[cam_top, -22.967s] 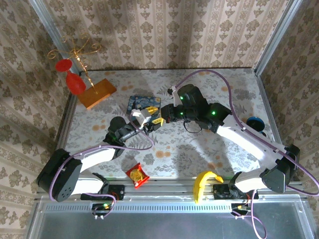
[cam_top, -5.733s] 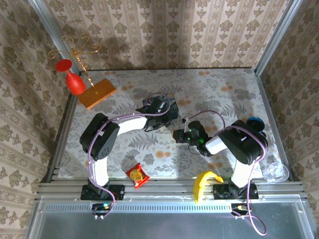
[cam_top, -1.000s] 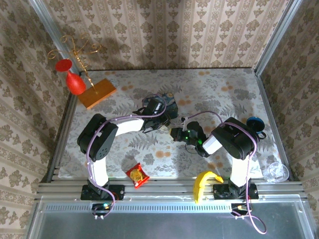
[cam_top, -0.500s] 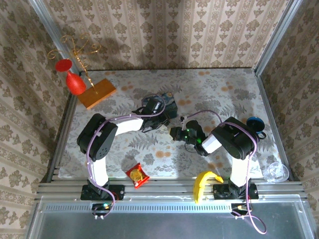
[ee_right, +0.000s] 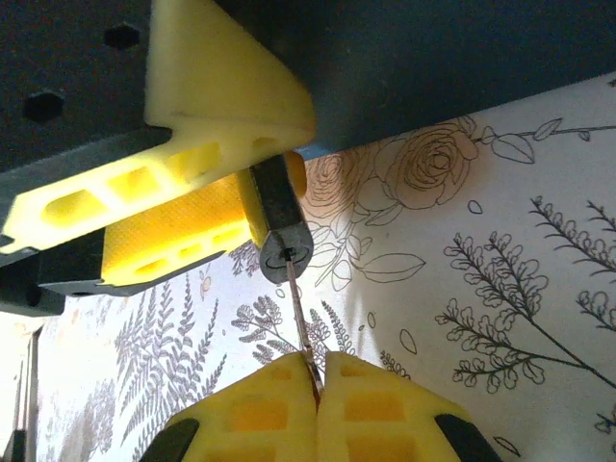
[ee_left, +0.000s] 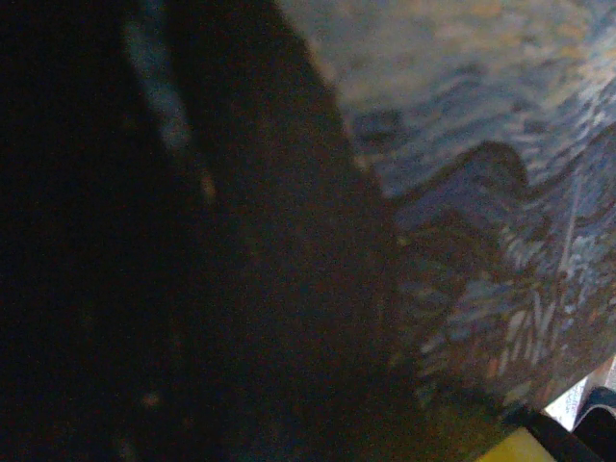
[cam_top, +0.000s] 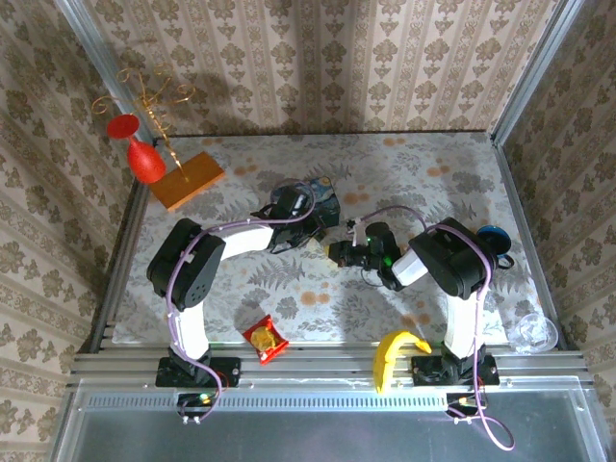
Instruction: Unlock the padlock with the key
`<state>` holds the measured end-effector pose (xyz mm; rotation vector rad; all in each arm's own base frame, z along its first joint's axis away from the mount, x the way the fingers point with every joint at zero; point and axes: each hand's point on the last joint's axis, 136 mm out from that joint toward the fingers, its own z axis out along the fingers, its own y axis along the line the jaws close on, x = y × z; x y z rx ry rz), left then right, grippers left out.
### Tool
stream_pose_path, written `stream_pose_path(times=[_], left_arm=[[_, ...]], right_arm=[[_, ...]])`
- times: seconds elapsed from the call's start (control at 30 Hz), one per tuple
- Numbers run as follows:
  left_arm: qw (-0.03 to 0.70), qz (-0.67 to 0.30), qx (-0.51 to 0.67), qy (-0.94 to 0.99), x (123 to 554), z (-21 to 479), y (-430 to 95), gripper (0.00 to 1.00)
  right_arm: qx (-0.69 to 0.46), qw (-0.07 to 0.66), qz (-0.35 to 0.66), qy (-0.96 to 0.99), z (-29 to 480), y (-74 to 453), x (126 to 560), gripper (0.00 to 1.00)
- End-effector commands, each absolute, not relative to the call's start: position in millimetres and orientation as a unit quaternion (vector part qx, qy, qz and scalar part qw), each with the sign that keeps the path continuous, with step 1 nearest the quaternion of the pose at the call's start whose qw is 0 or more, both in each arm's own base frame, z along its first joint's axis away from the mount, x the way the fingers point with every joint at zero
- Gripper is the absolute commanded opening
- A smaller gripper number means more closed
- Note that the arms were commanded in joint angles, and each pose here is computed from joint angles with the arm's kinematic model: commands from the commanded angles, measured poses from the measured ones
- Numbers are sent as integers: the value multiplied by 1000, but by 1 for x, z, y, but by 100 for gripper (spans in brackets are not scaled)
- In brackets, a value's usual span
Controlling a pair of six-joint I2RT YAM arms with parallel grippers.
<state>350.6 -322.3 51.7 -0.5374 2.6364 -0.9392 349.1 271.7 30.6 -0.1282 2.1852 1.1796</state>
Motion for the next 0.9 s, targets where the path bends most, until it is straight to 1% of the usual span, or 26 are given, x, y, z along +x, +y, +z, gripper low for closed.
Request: stream_pose_path(times=[0.0,0.33,0.67,0.87], left_arm=[[22,-377,-137,916,292,54,-362,0],[31,-374,-153,914,293,58,-361,0],[37,-374,-149,915,294,59,-361,0],[29,-370,-145,917,289,53,-360,0]], right_arm=[[-82,383,455,800,51,277,376,0],[-38,372,470,800,34,254,385,0],[-42,305,472,826,16,256,377,0],[-27,279,518,808,26,255,377,0]])
